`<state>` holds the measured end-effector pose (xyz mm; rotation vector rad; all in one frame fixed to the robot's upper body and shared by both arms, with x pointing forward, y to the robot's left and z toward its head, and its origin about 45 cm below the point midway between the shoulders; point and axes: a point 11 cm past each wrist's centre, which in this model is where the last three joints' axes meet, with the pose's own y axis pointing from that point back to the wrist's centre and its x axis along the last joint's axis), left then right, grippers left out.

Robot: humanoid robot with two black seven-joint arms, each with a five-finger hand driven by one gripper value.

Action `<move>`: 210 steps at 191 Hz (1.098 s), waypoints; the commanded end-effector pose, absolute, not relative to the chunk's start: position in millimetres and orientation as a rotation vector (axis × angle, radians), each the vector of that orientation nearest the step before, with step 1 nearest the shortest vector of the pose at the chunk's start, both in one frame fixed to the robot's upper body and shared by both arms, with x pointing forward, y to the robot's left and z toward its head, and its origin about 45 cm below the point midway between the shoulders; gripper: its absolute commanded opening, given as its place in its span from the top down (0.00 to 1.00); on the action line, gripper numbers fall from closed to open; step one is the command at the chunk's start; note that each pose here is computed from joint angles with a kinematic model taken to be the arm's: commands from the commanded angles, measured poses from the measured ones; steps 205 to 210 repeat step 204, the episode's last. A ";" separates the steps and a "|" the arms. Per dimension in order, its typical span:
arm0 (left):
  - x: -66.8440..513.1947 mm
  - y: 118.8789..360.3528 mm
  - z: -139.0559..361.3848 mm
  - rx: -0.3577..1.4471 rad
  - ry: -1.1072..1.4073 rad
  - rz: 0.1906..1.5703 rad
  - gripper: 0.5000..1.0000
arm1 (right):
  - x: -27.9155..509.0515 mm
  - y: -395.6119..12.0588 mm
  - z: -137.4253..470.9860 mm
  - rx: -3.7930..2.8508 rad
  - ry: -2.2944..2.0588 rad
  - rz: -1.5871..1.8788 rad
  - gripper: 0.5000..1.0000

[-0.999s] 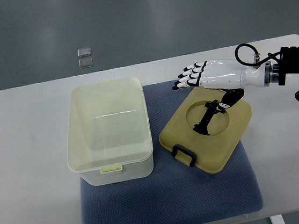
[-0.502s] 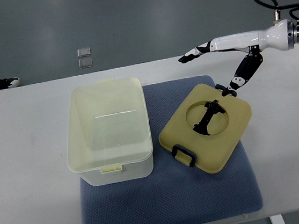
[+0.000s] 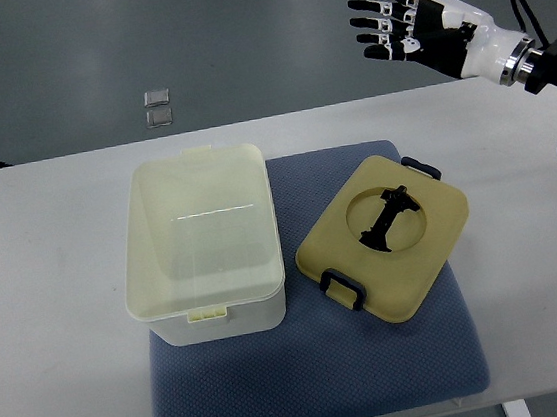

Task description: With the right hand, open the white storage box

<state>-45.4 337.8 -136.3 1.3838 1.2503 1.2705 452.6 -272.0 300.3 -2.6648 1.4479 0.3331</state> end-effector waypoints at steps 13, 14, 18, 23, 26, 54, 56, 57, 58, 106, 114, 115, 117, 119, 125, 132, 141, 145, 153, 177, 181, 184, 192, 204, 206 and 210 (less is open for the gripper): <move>-45.3 337.8 -136.3 1.384 1.250 1.271 0.00 | 465.0 -279.0 270.2 -2.417 1.548 0.724 0.14; -45.3 337.8 -136.3 1.384 1.250 1.271 0.00 | 465.0 -279.0 270.2 -2.417 1.548 0.724 0.14; -45.3 337.8 -136.3 1.384 1.250 1.271 0.00 | 465.7 -279.1 268.3 -2.394 1.549 0.752 0.14; -45.3 337.8 -136.3 1.384 1.250 1.271 0.00 | 465.2 -278.2 263.7 -2.376 1.547 0.793 0.14; -45.3 337.8 -136.3 1.384 1.250 1.271 0.00 | 464.3 -277.6 261.4 -2.377 1.546 0.807 0.14; -45.3 337.8 -136.3 1.384 1.250 1.271 0.00 | 456.3 -259.0 240.3 -2.395 1.502 0.921 0.14; -45.3 337.8 -136.3 1.384 1.250 1.271 0.00 | 455.4 -256.2 238.1 -2.400 1.496 0.927 0.14; -45.3 337.8 -136.3 1.384 1.250 1.271 0.00 | 455.4 -256.1 238.1 -2.400 1.496 0.927 0.14; -45.3 337.8 -136.3 1.384 1.250 1.271 0.00 | 454.6 -254.1 236.3 -2.401 1.491 0.934 0.14; -45.3 337.8 -136.3 1.384 1.250 1.271 0.00 | 441.7 -234.0 211.1 -2.419 1.439 1.017 0.14; -45.3 337.8 -136.3 1.384 1.250 1.271 0.00 | 442.1 -232.1 212.0 -2.420 1.432 1.017 0.14; -45.3 337.8 -136.3 1.384 1.250 1.271 0.00 | 441.6 -231.4 211.3 -2.421 1.428 1.020 0.14; -45.3 337.8 -136.3 1.384 1.250 1.271 0.00 | 441.6 -231.4 211.3 -2.421 1.428 1.020 0.14; -45.3 337.8 -136.3 1.384 1.250 1.271 0.00 | 441.6 -231.4 211.3 -2.421 1.428 1.020 0.14; -45.3 337.8 -136.3 1.384 1.250 1.271 0.00 | 441.6 -231.2 211.6 -2.421 1.424 1.018 0.14; -45.3 337.8 -136.3 1.384 1.250 1.271 0.00 | 441.2 -229.8 212.1 -2.424 1.410 1.019 0.14; -45.3 337.8 -136.3 1.384 1.250 1.271 0.00 | 440.1 -227.9 211.4 -2.424 1.393 1.023 0.14; -45.3 337.8 -136.3 1.384 1.250 1.271 0.00 | 439.5 -227.8 210.2 -2.423 1.391 1.025 0.14; -45.3 337.8 -136.3 1.384 1.250 1.271 0.00 | 438.7 -227.0 210.2 -2.424 1.380 1.026 0.14; -45.3 337.8 -136.3 1.384 1.250 1.271 0.00 | 438.6 -228.3 209.9 -2.422 1.380 1.025 0.14; -45.3 337.8 -136.3 1.384 1.250 1.271 0.00 | 438.4 -227.8 210.0 -2.422 1.378 1.026 0.14; -45.3 337.8 -136.3 1.384 1.250 1.271 0.00 | 438.5 -228.6 210.1 -2.422 1.380 1.025 0.13; -45.3 337.8 -136.3 1.384 1.250 1.271 0.00 | 438.5 -229.3 210.4 -2.422 1.380 1.024 0.14; -45.3 337.8 -136.3 1.384 1.250 1.271 0.00 | 438.1 -230.5 210.4 -2.422 1.376 1.023 0.14; -45.3 337.8 -136.3 1.384 1.250 1.271 0.00 | 438.1 -230.5 210.4 -2.422 1.376 1.023 0.14; -45.3 337.8 -136.3 1.384 1.250 1.271 0.00 | 438.1 -230.5 210.4 -2.422 1.376 1.023 0.14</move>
